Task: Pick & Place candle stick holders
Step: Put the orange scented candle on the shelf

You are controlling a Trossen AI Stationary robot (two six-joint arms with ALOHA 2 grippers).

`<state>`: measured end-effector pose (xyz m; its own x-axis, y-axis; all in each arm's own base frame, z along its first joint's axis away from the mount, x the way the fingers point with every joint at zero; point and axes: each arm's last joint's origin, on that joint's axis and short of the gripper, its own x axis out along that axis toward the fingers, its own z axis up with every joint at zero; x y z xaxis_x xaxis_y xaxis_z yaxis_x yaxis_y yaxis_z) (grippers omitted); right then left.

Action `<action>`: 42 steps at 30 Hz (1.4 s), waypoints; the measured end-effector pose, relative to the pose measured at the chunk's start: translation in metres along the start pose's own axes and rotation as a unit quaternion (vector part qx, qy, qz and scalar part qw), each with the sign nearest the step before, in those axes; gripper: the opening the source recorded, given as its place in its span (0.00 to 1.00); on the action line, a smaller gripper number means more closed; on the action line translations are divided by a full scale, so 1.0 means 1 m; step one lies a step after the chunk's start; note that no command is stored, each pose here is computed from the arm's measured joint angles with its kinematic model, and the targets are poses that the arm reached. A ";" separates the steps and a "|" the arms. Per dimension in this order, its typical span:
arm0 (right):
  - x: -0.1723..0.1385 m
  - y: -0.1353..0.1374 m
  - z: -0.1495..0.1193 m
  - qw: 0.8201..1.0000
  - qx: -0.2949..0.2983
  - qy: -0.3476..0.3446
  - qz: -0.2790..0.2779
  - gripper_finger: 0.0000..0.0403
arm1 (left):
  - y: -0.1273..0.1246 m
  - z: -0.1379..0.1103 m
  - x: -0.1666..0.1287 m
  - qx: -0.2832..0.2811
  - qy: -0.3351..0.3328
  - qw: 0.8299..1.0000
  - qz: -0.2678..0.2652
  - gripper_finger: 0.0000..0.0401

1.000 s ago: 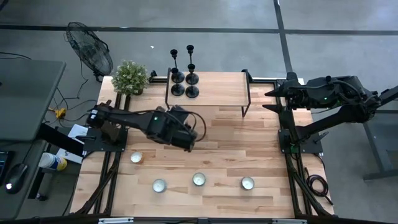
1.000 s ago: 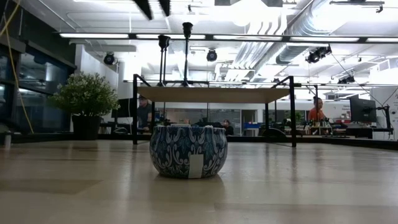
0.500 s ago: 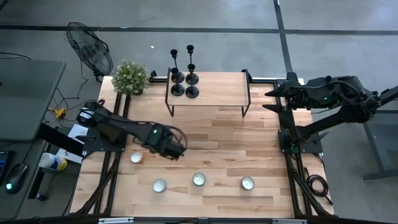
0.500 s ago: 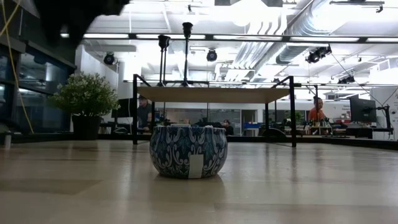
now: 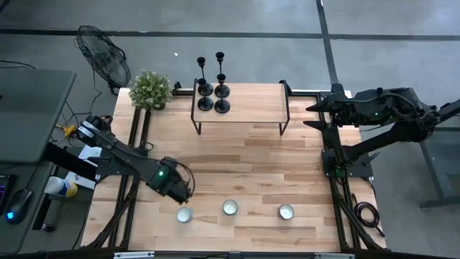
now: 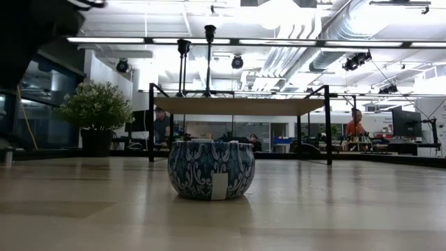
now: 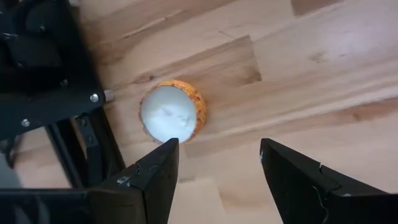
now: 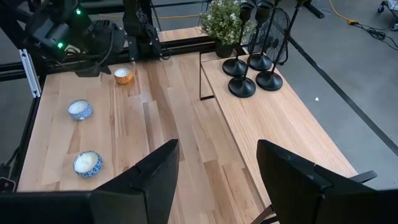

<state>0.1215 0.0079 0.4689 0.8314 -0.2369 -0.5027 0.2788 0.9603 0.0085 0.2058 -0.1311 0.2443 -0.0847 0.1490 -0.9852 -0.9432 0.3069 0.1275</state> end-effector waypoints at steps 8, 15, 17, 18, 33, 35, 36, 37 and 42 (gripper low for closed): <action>0.000 0.000 0.000 1.000 0.000 0.000 0.000 0.52 | 0.022 -0.041 0.013 -0.031 -0.060 0.998 -0.015 0.54; 0.000 0.000 0.000 1.000 0.000 0.000 0.000 0.52 | 0.041 -0.068 0.019 -0.004 -0.042 0.999 0.006 0.58; 0.000 0.000 0.000 1.000 0.000 0.000 0.000 0.52 | 0.044 -0.071 0.022 0.004 -0.040 0.999 0.016 0.64; 0.000 0.000 0.000 1.000 0.000 0.000 0.000 0.52 | 0.045 -0.072 0.024 0.005 -0.036 0.999 0.019 0.67; 0.000 0.000 0.000 1.000 0.000 0.000 0.000 0.52 | 0.067 -0.096 0.071 0.060 -0.104 0.990 -0.071 0.97; 0.000 0.000 0.000 1.000 0.000 0.000 0.000 0.52 | 0.072 -0.097 0.077 0.056 -0.113 0.989 -0.075 0.96; 0.000 0.000 0.000 1.000 0.000 0.000 0.000 0.52 | 0.073 -0.098 0.080 0.060 -0.112 0.989 -0.079 0.96; 0.000 0.000 0.000 1.000 0.000 0.000 0.000 0.52 | 0.074 -0.099 0.083 0.064 -0.111 0.988 -0.086 0.96; 0.000 0.000 0.000 1.000 0.000 0.000 0.000 0.52 | 0.070 -0.100 0.105 0.094 -0.106 0.983 -0.118 0.95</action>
<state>0.1215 0.0079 0.4689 0.8314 -0.2370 -0.5026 0.2789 0.9603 0.0086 0.0986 -0.1876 0.1387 0.2179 0.2390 -0.9463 -0.8508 0.5216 -0.0642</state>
